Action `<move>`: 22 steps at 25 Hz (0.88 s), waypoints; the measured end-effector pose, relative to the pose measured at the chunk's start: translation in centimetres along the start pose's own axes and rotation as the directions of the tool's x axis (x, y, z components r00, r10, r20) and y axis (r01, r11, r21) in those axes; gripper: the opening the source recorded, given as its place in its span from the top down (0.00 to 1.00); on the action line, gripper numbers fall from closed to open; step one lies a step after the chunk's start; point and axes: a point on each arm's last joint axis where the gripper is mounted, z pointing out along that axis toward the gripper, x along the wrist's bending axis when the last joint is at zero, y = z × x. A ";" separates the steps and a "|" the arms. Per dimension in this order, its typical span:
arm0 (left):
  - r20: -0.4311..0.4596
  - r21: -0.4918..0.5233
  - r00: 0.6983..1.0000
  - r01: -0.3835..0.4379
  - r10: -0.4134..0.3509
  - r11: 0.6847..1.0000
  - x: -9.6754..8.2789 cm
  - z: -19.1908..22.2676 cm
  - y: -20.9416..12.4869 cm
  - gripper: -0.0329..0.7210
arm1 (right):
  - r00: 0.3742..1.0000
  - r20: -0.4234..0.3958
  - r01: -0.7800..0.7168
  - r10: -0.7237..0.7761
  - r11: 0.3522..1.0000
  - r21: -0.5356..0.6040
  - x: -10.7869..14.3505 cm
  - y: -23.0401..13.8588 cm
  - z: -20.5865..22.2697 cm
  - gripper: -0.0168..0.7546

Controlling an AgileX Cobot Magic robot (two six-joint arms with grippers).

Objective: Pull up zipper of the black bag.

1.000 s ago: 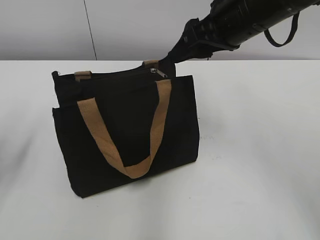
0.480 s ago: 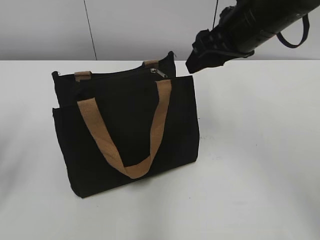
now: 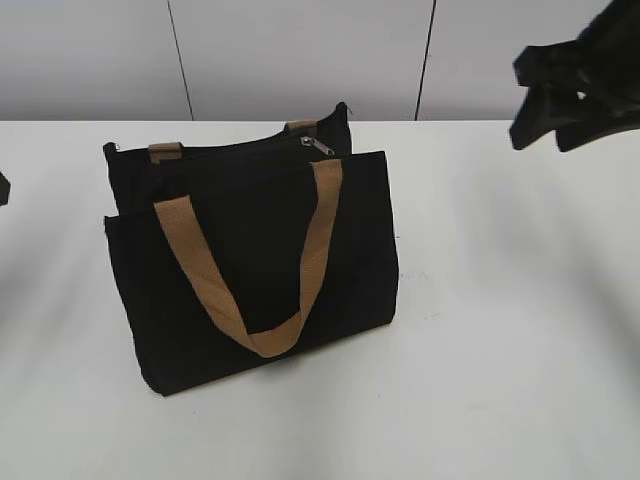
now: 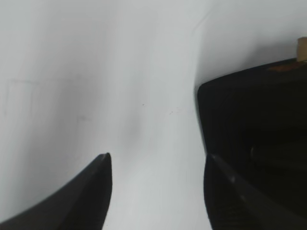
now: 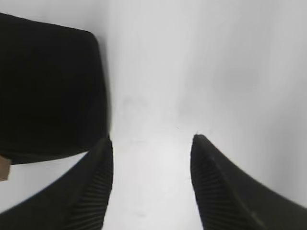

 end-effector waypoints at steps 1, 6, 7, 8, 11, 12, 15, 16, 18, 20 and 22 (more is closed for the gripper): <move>0.003 0.016 1.000 -0.005 0.005 1.000 -0.2 -0.4 0.8 0.35 | 1.000 0.014 -0.019 0.018 1.000 0.021 -0.9 -0.1 -0.2 0.46; 0.008 0.105 1.000 -0.023 0.023 0.994 -0.6 -1.3 2.9 0.35 | 0.996 0.083 -0.041 0.033 0.994 0.098 -4.5 -0.8 -1.1 0.47; 0.007 0.113 1.000 -0.026 0.025 0.993 -0.6 -1.4 3.1 0.35 | 0.996 0.091 -0.037 0.026 0.992 0.119 -4.8 -1.0 -1.2 0.47; 0.007 0.127 1.000 -0.027 0.026 0.992 -0.7 -1.5 3.0 0.35 | 0.995 0.097 -0.029 0.015 0.989 0.145 -5.0 -1.3 -1.3 0.47; -0.003 0.196 0.999 -0.041 0.042 0.980 -0.5 -1.6 2.5 0.35 | 0.994 0.105 -0.019 -0.004 0.975 0.222 -5.0 -2.0 -1.5 0.47; -0.009 0.221 0.999 -0.046 0.049 0.974 -0.5 -1.7 2.2 0.34 | 0.995 0.103 -0.019 -0.006 0.970 0.244 -5.0 -2.2 -1.8 0.47; -0.027 0.258 0.997 -0.060 0.069 0.964 -0.2 -2.2 1.6 0.34 | 0.995 0.104 -0.015 -0.012 0.967 0.254 -4.6 -3.0 -2.8 0.47; -0.037 0.256 0.996 -0.065 0.077 0.965 -0.2 -2.6 1.1 0.34 | 0.995 0.104 -0.014 -0.013 0.967 0.254 -4.5 -3.6 -3.2 0.47; -0.068 0.244 0.993 -0.077 0.096 0.967 0.2 -3.6 -0.2 0.34 | 0.995 0.104 -0.013 -0.014 0.968 0.252 -4.1 -5.2 -4.1 0.47; -0.113 0.217 0.988 -0.080 0.106 0.973 0.6 -5.0 -2.0 0.34 | 0.994 0.104 -0.013 -0.014 0.967 0.256 -3.8 -7.3 -5.0 0.47; -0.162 0.192 0.981 -0.071 0.103 0.979 1.2 -6.0 -4.2 0.34 | 0.994 0.104 -0.011 -0.016 0.968 0.249 -3.3 -9.5 -6.0 0.47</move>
